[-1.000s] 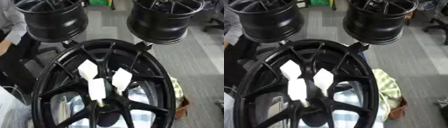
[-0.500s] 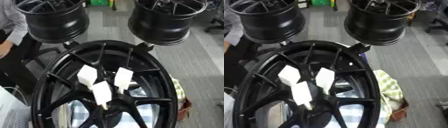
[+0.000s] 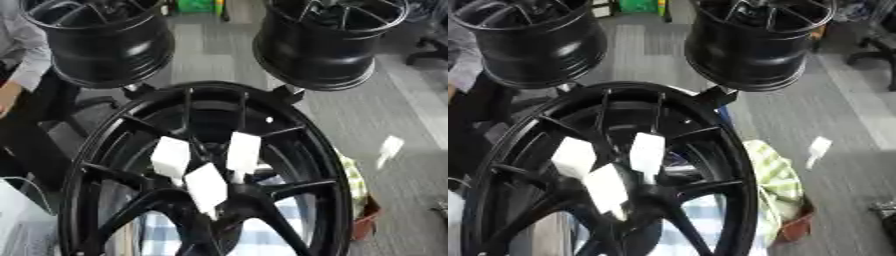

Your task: Pull the pin out of the wheel hub.

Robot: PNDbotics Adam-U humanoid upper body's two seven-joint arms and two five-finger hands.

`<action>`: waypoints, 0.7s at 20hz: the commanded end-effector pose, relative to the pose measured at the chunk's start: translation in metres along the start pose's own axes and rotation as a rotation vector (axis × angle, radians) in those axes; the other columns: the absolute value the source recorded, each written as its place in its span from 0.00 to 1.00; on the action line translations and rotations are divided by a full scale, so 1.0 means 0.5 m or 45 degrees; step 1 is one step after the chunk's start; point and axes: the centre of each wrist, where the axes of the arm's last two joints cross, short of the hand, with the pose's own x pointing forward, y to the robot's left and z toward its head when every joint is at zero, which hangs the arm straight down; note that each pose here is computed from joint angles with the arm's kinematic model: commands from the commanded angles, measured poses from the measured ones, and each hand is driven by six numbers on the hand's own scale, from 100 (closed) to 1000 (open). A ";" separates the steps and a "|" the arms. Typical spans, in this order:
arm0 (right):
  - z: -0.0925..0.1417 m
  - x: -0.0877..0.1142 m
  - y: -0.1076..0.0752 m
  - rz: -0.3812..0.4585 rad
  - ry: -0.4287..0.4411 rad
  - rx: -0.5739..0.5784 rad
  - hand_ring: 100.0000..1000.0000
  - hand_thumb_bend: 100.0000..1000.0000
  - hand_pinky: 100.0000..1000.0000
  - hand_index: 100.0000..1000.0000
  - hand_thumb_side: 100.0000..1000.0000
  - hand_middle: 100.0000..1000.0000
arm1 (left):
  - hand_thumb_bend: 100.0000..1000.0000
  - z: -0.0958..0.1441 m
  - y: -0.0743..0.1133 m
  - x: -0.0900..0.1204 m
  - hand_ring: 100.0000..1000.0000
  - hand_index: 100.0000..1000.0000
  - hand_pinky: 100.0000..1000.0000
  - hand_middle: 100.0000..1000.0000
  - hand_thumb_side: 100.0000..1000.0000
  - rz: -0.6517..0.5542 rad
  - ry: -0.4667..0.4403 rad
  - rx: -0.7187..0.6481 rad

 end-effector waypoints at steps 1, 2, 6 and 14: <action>0.001 0.007 -0.046 -0.009 -0.020 -0.068 0.85 0.24 0.84 0.87 0.31 0.85 | 0.23 -0.014 0.009 0.015 0.83 0.86 0.73 0.69 0.73 -0.023 -0.051 -0.016; 0.001 0.007 -0.047 -0.011 -0.023 -0.071 0.85 0.24 0.84 0.87 0.31 0.85 | 0.23 -0.014 0.009 0.015 0.83 0.86 0.73 0.69 0.73 -0.023 -0.052 -0.017; 0.003 0.010 -0.051 -0.024 -0.035 -0.077 0.84 0.22 0.84 0.86 0.31 0.84 | 0.23 -0.013 0.010 0.015 0.83 0.86 0.73 0.69 0.73 -0.026 -0.049 -0.018; 0.053 0.042 -0.101 -0.122 -0.293 -0.119 0.81 0.09 0.83 0.84 0.43 0.79 | 0.23 -0.013 0.011 0.015 0.83 0.86 0.73 0.69 0.72 -0.030 -0.053 -0.016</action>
